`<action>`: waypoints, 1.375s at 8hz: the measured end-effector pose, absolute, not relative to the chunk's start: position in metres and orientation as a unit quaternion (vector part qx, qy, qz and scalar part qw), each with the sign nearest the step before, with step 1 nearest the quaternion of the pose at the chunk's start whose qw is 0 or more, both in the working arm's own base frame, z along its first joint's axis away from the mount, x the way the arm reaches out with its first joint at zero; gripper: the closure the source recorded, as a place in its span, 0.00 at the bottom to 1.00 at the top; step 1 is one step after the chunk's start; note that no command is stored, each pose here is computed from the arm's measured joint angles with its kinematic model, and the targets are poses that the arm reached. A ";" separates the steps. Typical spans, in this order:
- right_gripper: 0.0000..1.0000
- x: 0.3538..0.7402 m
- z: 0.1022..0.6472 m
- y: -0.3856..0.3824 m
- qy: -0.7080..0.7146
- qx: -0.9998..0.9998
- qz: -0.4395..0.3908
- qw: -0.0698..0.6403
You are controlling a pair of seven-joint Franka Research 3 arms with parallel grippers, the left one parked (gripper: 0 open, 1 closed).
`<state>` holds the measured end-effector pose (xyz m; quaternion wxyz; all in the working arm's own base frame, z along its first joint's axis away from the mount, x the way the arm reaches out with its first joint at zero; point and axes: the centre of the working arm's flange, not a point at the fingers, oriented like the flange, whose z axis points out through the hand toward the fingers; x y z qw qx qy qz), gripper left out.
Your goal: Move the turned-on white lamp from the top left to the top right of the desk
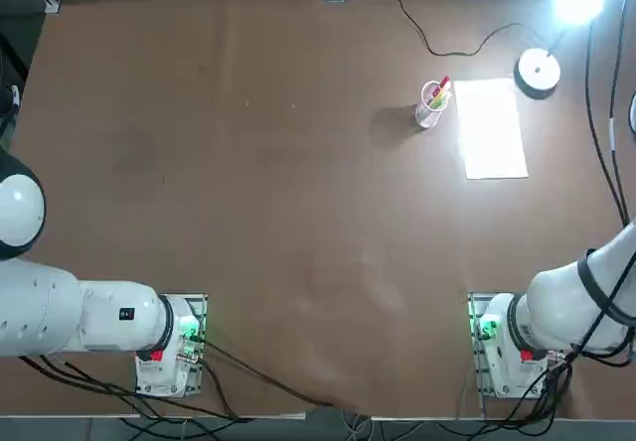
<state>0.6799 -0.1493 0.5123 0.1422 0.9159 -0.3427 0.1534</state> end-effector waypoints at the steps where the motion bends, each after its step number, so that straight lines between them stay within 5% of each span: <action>1: 0.27 0.680 0.510 -0.149 -0.353 0.912 0.157 0.140; 11: 0.27 0.684 0.485 -0.139 -0.391 0.898 0.153 0.130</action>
